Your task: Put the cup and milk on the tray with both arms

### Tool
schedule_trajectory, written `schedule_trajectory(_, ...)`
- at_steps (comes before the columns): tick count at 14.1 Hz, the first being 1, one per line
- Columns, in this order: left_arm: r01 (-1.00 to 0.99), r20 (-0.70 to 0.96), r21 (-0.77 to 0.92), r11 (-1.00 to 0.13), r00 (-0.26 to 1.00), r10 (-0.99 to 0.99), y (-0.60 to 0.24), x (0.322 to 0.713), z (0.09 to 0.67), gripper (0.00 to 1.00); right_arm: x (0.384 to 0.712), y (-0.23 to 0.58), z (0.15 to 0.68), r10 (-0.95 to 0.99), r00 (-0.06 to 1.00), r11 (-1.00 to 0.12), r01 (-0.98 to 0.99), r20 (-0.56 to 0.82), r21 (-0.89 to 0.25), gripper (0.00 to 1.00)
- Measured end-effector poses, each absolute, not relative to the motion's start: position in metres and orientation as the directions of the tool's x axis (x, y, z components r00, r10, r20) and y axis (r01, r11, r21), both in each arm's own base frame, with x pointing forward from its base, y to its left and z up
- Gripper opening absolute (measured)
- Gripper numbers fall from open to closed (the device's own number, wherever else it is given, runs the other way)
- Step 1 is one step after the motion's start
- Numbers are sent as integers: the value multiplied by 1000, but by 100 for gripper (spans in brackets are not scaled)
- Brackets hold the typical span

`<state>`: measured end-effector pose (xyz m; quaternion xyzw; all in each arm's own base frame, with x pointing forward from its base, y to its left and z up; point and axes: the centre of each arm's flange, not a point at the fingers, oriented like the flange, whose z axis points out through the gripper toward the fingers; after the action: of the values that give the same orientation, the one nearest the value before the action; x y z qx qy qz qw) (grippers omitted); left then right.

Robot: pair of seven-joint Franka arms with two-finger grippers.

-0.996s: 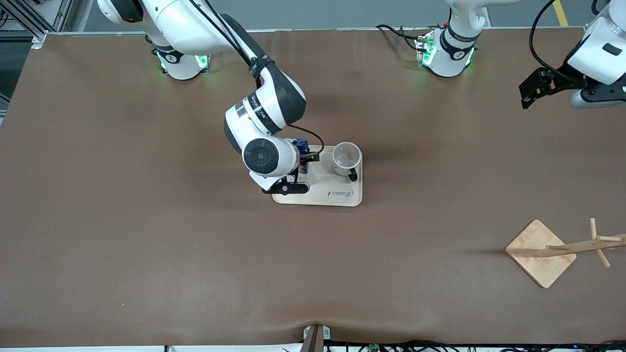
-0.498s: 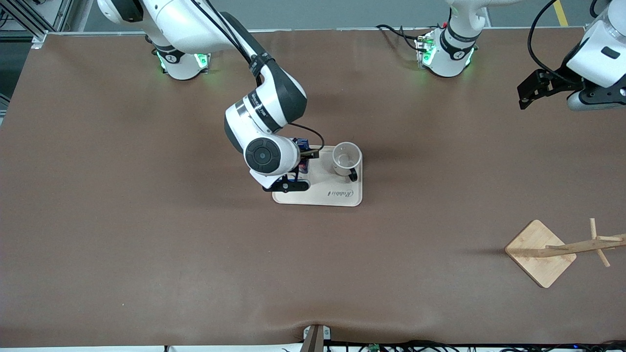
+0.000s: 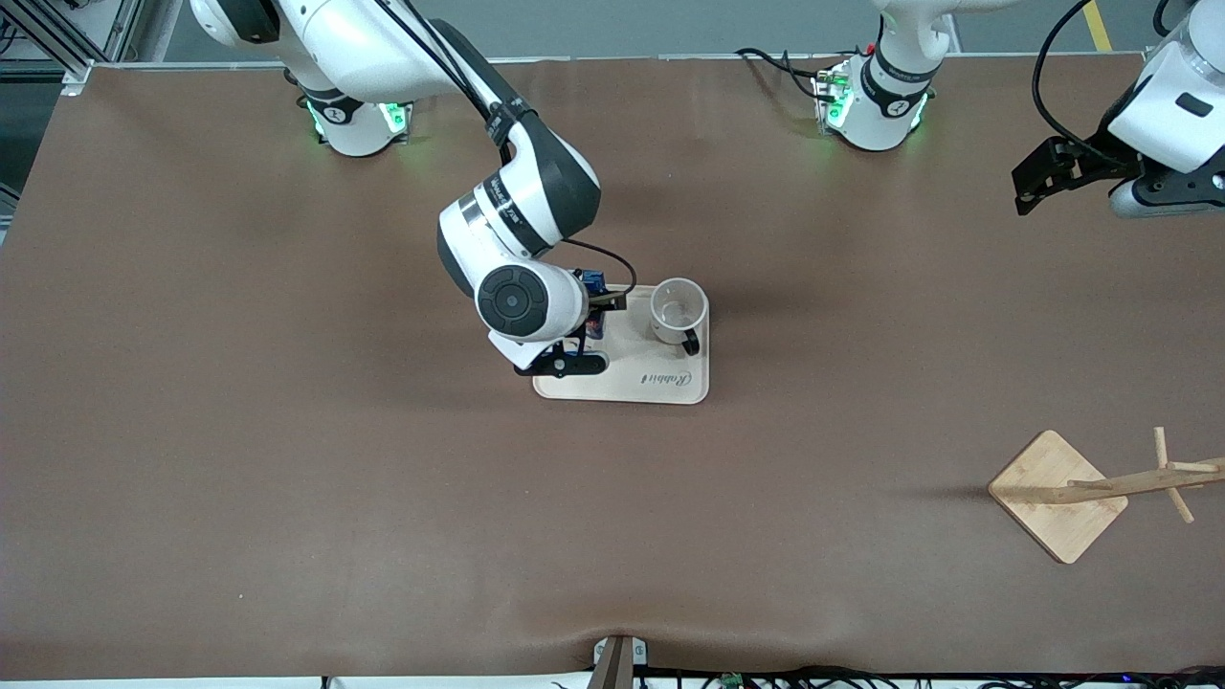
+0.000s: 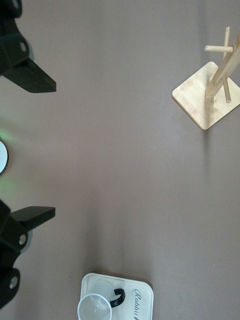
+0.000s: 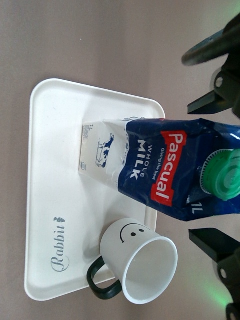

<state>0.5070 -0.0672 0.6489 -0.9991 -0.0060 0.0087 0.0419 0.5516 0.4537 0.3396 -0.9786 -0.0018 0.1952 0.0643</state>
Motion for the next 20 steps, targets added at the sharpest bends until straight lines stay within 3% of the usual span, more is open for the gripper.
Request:
schedule_trajectory(4,11,-20,-82,-997,1000,13,-67,508,647,100,561,448,354,23,931,-990,-28,-365,-135,100)
schedule_trajectory(7,17,-26,-42,-999,1000,18,-68,508,646,100,593,413,399,-17,946,-984,-72,-324,-161,100)
schedule_trajectory(12,25,-29,-31,-999,999,26,-64,509,645,100,648,284,503,-71,975,-967,-118,-208,-224,100)
schedule_trajectory(17,19,-29,-31,-999,999,20,-68,508,645,100,660,133,556,-208,956,-959,-241,-208,-149,100)
schedule_trajectory(20,17,-26,-30,-999,1000,18,-69,508,646,100,644,36,600,-243,950,-947,-276,-194,-165,100)
